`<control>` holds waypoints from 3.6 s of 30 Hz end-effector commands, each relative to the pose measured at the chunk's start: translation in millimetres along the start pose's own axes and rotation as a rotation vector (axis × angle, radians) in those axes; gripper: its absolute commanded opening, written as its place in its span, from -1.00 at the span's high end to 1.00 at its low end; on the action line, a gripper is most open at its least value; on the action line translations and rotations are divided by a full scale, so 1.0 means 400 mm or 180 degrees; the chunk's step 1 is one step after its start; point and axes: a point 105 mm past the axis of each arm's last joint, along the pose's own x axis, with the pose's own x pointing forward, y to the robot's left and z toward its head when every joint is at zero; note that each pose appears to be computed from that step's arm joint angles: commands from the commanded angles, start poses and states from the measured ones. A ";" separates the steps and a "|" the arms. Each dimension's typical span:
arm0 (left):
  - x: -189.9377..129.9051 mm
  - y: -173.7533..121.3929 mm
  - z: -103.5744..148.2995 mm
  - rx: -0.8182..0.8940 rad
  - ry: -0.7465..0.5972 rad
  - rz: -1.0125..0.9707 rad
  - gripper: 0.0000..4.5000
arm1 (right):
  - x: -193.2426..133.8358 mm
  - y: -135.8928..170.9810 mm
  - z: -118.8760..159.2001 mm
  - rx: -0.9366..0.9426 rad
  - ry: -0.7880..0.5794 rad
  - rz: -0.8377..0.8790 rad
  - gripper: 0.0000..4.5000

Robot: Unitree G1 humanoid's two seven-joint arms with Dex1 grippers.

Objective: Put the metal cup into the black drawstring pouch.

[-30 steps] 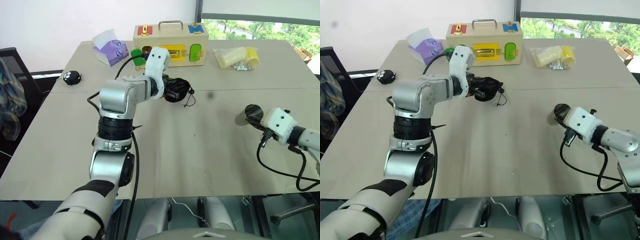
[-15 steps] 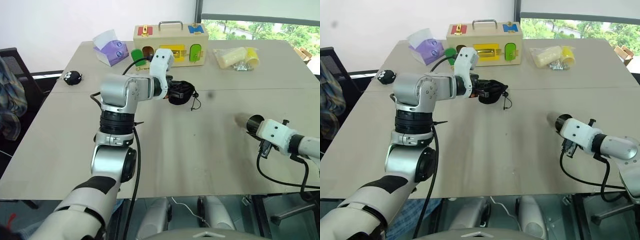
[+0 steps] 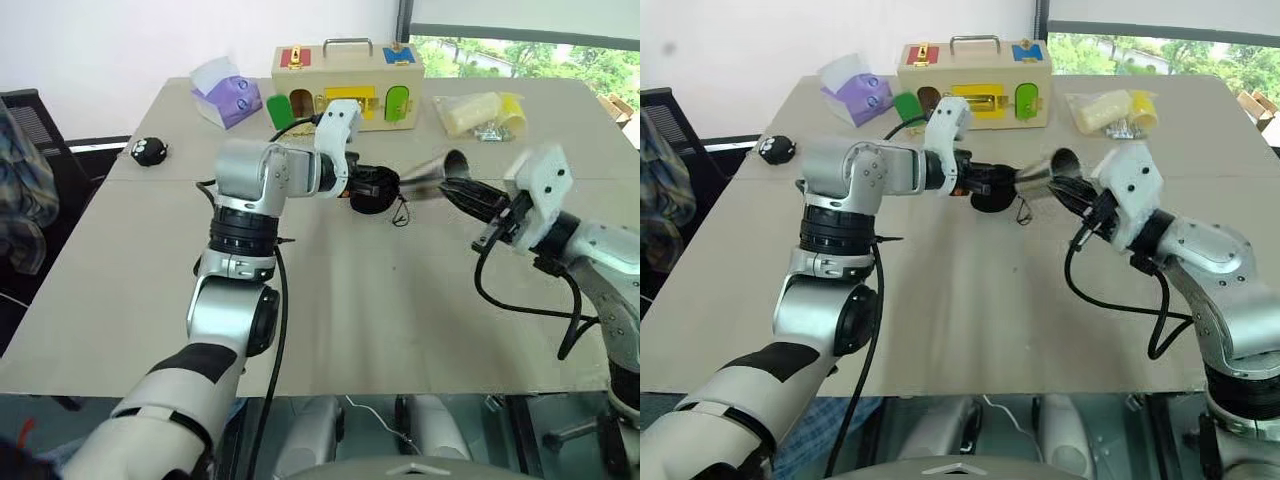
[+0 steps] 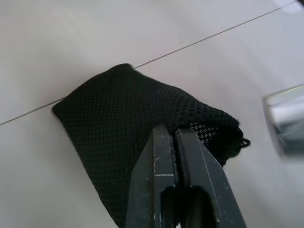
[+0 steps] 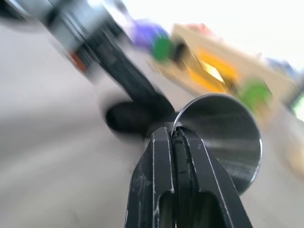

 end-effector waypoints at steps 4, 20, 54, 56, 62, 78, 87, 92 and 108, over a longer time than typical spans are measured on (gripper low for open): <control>-0.003 -0.015 0.032 -0.0086 -0.0109 -0.0143 1.00 | 0.015 0.008 0.033 0.0007 -0.0061 -0.0036 0.98; -0.010 -0.069 0.044 -0.0666 0.0000 -0.0651 1.00 | 0.076 -0.010 -0.004 0.0064 -0.0069 -0.0270 0.98; 0.006 -0.038 -0.004 -0.0693 0.0040 -0.0509 1.00 | -0.233 0.179 -0.223 0.2925 0.0983 0.0371 -0.47; 0.006 -0.037 -0.006 -0.0689 0.0041 -0.0503 1.00 | -0.218 0.200 -0.244 0.3003 0.1062 0.0331 -0.47; -0.001 -0.024 -0.005 -0.0680 0.0011 -0.0440 1.00 | -0.144 0.225 -0.234 0.3289 0.0662 0.0405 -0.47; 0.001 -0.003 -0.005 -0.0687 0.0006 -0.0357 1.00 | -0.074 0.161 -0.137 0.2813 0.0222 0.0376 0.97; 0.004 -0.020 -0.004 -0.0674 0.0045 -0.0454 1.00 | 0.079 0.086 -0.059 0.2107 -0.0288 -0.0087 0.97; 0.001 -0.033 -0.002 -0.0661 0.0053 -0.0519 1.00 | 0.139 0.062 -0.123 0.1878 -0.0123 -0.0388 0.97; -0.011 -0.054 0.015 -0.0681 0.0039 -0.0654 1.00 | 0.255 0.086 -0.168 0.0562 -0.0052 -0.0362 0.97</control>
